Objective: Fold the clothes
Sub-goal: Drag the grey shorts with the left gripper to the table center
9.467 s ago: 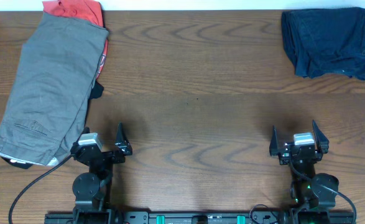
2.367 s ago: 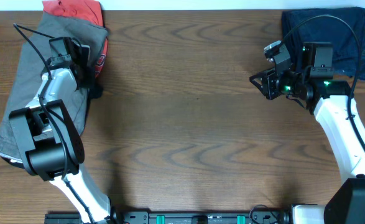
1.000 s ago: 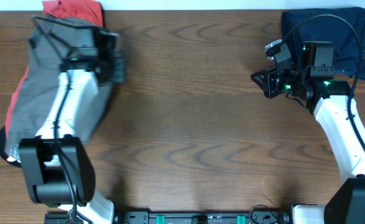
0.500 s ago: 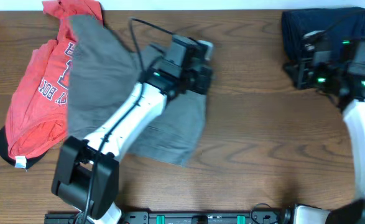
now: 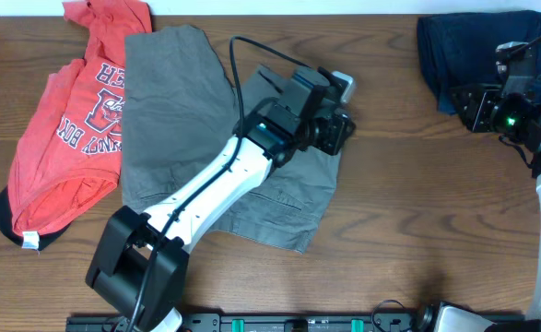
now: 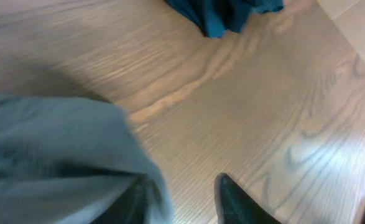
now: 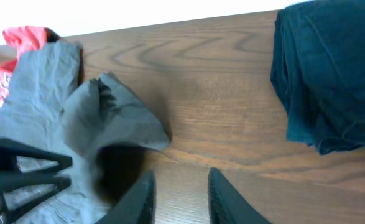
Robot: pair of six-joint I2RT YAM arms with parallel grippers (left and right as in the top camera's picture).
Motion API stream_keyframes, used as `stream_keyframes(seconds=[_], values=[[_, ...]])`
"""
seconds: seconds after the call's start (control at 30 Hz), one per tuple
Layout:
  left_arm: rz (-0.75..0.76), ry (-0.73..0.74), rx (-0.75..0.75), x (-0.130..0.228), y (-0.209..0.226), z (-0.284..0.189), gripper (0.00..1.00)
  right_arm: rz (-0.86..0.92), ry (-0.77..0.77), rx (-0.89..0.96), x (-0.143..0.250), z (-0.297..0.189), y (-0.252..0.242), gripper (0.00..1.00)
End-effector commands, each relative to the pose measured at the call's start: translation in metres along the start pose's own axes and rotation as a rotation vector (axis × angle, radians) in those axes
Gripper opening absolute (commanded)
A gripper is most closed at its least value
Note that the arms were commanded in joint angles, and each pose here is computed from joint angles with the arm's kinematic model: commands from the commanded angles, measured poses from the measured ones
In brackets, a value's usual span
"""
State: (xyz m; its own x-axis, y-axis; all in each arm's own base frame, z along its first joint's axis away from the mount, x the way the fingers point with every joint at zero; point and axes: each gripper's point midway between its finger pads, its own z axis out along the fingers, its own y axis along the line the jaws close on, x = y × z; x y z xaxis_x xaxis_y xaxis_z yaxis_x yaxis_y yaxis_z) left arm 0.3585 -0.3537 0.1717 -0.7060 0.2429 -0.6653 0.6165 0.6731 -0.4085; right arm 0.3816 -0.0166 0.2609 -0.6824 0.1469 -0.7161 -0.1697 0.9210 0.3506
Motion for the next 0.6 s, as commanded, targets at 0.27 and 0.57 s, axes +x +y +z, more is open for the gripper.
stream_keyframes(seconds=[0.27,0.57], values=[[-0.078,-0.113,-0.081,-0.040,0.043,-0.069,0.81,0.045,0.069,-0.017,0.013,0.015,-0.004,0.56],[-0.131,-0.076,-0.205,-0.025,0.093,-0.130,0.84,0.212,0.214,-0.056,0.042,0.077,-0.007,0.70]])
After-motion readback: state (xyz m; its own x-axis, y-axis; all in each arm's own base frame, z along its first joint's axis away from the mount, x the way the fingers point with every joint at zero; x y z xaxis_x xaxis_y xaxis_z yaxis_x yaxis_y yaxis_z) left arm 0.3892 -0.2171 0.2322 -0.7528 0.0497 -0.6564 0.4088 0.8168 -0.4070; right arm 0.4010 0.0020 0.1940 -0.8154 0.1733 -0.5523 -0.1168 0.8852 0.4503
